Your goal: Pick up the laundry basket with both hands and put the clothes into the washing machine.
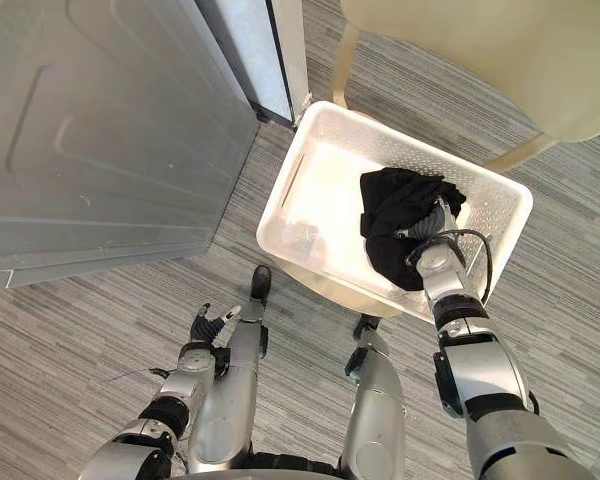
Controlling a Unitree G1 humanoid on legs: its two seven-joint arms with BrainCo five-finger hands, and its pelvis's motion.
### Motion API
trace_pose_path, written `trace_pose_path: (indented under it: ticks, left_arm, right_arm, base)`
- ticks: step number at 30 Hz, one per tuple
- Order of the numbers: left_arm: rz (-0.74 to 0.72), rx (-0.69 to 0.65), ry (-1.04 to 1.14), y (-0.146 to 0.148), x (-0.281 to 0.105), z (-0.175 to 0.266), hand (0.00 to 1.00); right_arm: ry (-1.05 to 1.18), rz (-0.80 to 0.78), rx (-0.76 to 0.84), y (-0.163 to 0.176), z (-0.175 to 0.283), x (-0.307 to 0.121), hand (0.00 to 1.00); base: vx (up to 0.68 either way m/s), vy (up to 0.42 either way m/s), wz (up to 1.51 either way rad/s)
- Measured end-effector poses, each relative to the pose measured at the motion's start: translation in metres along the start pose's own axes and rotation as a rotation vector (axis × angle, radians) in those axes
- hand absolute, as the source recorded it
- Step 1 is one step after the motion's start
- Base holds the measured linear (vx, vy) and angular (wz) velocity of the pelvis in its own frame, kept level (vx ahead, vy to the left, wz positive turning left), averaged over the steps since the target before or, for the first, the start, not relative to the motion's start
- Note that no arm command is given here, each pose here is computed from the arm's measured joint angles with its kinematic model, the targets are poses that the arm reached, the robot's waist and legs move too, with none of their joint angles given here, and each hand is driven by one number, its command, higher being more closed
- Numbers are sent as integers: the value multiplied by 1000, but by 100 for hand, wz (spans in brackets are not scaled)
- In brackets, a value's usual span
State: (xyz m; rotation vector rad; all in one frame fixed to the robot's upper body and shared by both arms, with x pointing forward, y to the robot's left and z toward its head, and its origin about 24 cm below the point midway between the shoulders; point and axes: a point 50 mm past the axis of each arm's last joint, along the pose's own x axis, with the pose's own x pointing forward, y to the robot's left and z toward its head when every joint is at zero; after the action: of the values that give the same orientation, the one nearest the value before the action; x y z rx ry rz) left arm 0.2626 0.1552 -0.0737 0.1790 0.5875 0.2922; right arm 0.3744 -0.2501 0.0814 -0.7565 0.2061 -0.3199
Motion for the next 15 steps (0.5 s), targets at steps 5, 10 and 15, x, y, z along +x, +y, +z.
trace_pose_path:
  ticks: [5,10,15]
  left_arm:
    - [-6,-3,3,-2,-1,0,0]
    - [-15,-2,12,-5,-2,-2,0]
    - [-14,4,39,-3,-5,-13,0]
  right_arm:
    - [3,2,-35,3,-4,-2,100]
    - [91,45,24,15,-30,-12,100]
    - [228,45,307,25,-50,-20,100]
  base:
    - [0,0,0]
    - [1,0,4]
    - [12,-3,10]
